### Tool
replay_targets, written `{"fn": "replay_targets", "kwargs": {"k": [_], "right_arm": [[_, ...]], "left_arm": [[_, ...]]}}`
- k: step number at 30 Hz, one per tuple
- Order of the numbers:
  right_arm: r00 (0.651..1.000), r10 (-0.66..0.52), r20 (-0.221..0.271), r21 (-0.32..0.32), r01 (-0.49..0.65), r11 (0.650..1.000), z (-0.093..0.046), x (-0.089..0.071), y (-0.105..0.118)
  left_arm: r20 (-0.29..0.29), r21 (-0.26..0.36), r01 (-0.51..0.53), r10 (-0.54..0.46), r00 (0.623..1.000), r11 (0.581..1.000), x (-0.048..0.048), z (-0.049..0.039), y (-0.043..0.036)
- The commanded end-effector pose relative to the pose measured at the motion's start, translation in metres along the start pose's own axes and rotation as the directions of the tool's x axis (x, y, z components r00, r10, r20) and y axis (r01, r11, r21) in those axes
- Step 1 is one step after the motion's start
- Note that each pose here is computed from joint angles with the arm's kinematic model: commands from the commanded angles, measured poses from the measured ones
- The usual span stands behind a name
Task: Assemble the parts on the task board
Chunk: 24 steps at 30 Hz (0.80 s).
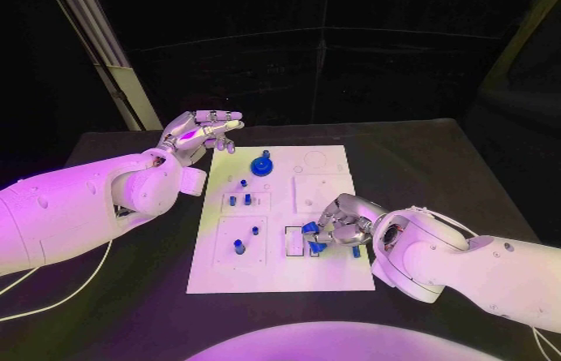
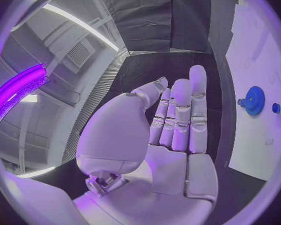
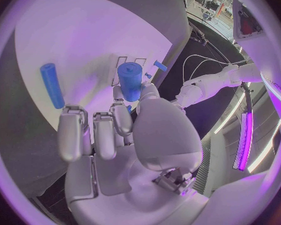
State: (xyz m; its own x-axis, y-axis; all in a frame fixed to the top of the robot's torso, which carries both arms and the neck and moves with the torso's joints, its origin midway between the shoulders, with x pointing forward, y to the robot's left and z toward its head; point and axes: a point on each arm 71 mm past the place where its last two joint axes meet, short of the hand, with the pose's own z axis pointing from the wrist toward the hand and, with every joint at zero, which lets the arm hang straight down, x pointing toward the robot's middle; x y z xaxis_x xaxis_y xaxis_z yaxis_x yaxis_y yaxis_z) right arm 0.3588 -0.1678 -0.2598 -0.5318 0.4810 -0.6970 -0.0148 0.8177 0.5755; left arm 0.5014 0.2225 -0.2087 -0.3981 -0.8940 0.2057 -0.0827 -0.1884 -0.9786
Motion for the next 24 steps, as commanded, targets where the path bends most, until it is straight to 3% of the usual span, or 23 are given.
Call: {"fn": "replay_targets", "kwargs": {"k": [1, 10, 24], "right_arm": [[0.999, 0.036, -0.016, -0.014, -0.036, 0.999, 0.003, 0.003, 0.006], [0.998, 0.014, -0.06, 0.009, -0.014, 1.0, 0.012, 0.014, 0.014], [0.997, -0.068, -0.043, 0.014, 0.068, 0.998, 0.018, 0.015, 0.016]], "left_arm": [[-0.017, 0.005, 0.01, -0.01, 1.0, 1.0, 0.0031, 0.0006, -0.0011], [-0.019, 0.005, 0.011, -0.011, 1.0, 1.0, 0.0039, 0.0008, -0.0011], [-0.02, 0.005, 0.011, -0.011, 1.0, 1.0, 0.0046, 0.0012, -0.001]]}}
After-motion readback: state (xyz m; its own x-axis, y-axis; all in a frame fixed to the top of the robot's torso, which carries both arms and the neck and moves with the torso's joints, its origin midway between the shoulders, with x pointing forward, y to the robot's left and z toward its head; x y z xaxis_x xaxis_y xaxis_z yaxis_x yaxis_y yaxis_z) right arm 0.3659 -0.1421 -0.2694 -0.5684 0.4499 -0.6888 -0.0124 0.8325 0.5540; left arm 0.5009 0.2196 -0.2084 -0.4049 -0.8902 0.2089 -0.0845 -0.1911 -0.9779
